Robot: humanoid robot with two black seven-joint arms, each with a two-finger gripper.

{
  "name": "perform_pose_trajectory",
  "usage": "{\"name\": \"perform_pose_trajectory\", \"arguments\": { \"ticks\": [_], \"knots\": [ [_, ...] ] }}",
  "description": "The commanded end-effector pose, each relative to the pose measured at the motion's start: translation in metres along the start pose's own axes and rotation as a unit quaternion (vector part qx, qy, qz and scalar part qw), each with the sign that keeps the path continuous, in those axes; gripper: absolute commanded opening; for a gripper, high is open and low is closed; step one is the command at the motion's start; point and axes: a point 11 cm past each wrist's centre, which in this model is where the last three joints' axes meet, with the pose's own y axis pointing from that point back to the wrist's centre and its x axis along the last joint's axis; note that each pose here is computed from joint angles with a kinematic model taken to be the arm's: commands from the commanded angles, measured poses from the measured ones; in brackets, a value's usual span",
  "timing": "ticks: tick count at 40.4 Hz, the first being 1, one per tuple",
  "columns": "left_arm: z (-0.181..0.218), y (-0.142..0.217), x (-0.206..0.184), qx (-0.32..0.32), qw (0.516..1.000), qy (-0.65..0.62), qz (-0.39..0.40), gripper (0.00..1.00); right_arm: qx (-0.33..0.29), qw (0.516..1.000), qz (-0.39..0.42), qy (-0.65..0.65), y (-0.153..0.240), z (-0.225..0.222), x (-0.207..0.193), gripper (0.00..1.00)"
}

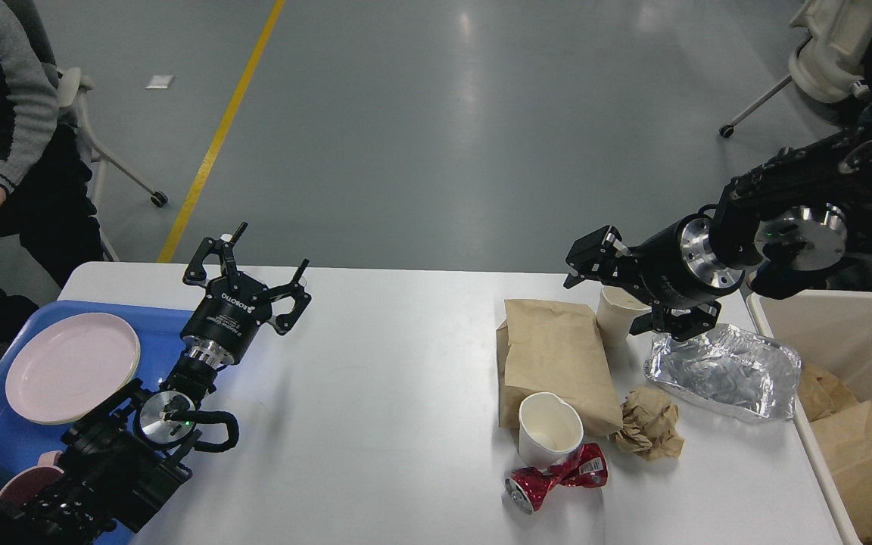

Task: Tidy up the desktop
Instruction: 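Lower the right gripper toward the brown paper bag beside the cups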

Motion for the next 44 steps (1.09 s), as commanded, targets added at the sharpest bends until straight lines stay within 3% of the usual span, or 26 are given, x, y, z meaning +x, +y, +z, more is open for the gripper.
{"name": "perform_pose_trajectory", "arguments": {
  "ticks": [1, 23, 33, 44],
  "knots": [
    [0.0, 0.0, 0.0, 0.0, 1.0, 0.0, 0.0, 0.97, 0.007, 1.0, 0.007, 0.002, 0.008, -0.006, 0.003, 1.0],
    [-0.001, 0.0, 0.0, 0.0, 1.0, 0.001, 0.0, 0.97, -0.003, 1.0, -0.008, 0.012, -0.002, -0.007, -0.01, 1.0],
    [-0.001, 0.0, -0.001, 0.001, 1.0, 0.0, -0.001, 0.97, -0.059, 0.995, -0.014, 0.079, -0.054, -0.007, -0.052, 1.0],
    [-0.001, 0.0, -0.001, 0.0, 1.0, 0.001, -0.001, 0.97, -0.067, 0.976, 0.019, 0.207, -0.09, -0.048, -0.086, 1.0]
  ]
}}
